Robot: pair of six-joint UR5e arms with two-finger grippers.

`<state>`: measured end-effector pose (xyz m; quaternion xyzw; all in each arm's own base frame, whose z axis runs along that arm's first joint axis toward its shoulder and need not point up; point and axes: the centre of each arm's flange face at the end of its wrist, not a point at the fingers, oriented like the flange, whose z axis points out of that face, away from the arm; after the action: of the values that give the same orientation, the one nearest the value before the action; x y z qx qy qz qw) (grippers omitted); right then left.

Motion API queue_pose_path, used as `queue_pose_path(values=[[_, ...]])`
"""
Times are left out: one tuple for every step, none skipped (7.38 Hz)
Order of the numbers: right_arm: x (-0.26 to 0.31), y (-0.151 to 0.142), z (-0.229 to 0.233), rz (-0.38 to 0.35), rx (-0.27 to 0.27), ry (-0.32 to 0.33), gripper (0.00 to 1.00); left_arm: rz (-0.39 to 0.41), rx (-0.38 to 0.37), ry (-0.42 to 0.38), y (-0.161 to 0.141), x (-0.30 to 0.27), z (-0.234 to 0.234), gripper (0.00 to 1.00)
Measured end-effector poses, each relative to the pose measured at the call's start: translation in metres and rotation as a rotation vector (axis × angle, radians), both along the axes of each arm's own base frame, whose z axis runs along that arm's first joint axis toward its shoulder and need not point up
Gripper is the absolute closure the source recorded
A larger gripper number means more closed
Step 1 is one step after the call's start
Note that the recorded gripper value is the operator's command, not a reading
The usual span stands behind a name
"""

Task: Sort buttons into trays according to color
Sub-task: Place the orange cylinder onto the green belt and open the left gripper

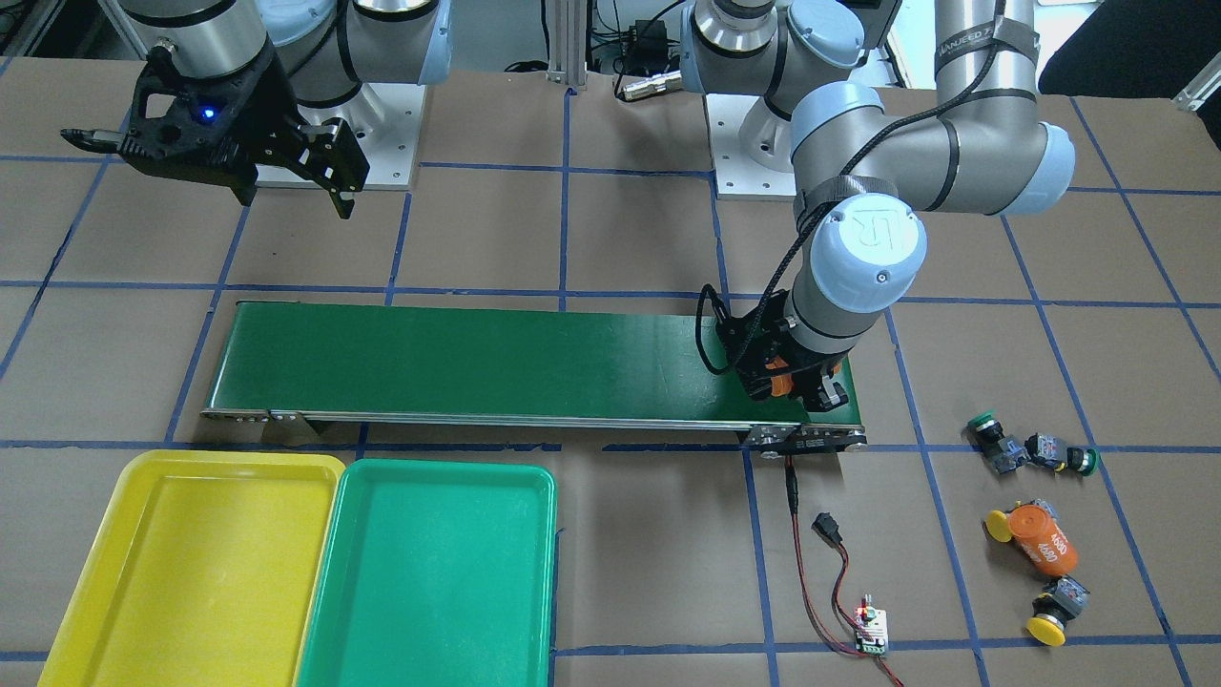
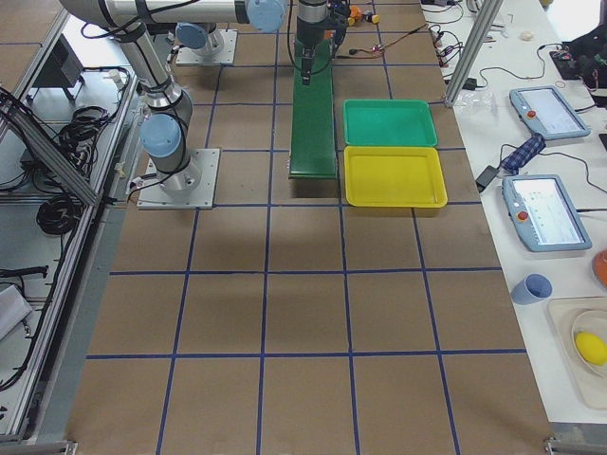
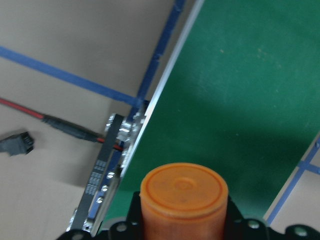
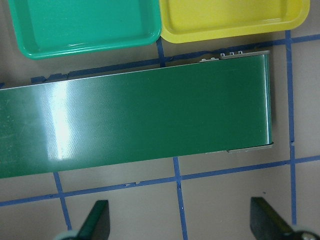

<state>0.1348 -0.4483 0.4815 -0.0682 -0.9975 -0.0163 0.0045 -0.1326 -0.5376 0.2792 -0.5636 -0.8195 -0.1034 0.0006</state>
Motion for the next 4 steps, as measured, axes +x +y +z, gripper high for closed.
queue_pose_path(values=[[0.000, 0.000, 0.000, -0.001, -0.001, 0.000, 0.00, -0.024, 0.003, 0.006, 0.005, -0.004, -0.012, 0.86], [0.000, 0.000, 0.000, -0.001, -0.001, -0.001, 0.00, -0.040, 0.010, 0.013, 0.010, -0.009, -0.021, 0.60], [0.000, 0.000, 0.000, -0.001, -0.002, -0.003, 0.00, -0.048, 0.011, 0.028, 0.014, -0.018, -0.027, 0.34], [0.000, 0.000, 0.000, -0.002, -0.002, -0.004, 0.00, -0.050, 0.005, 0.044, 0.017, -0.026, -0.031, 0.29]])
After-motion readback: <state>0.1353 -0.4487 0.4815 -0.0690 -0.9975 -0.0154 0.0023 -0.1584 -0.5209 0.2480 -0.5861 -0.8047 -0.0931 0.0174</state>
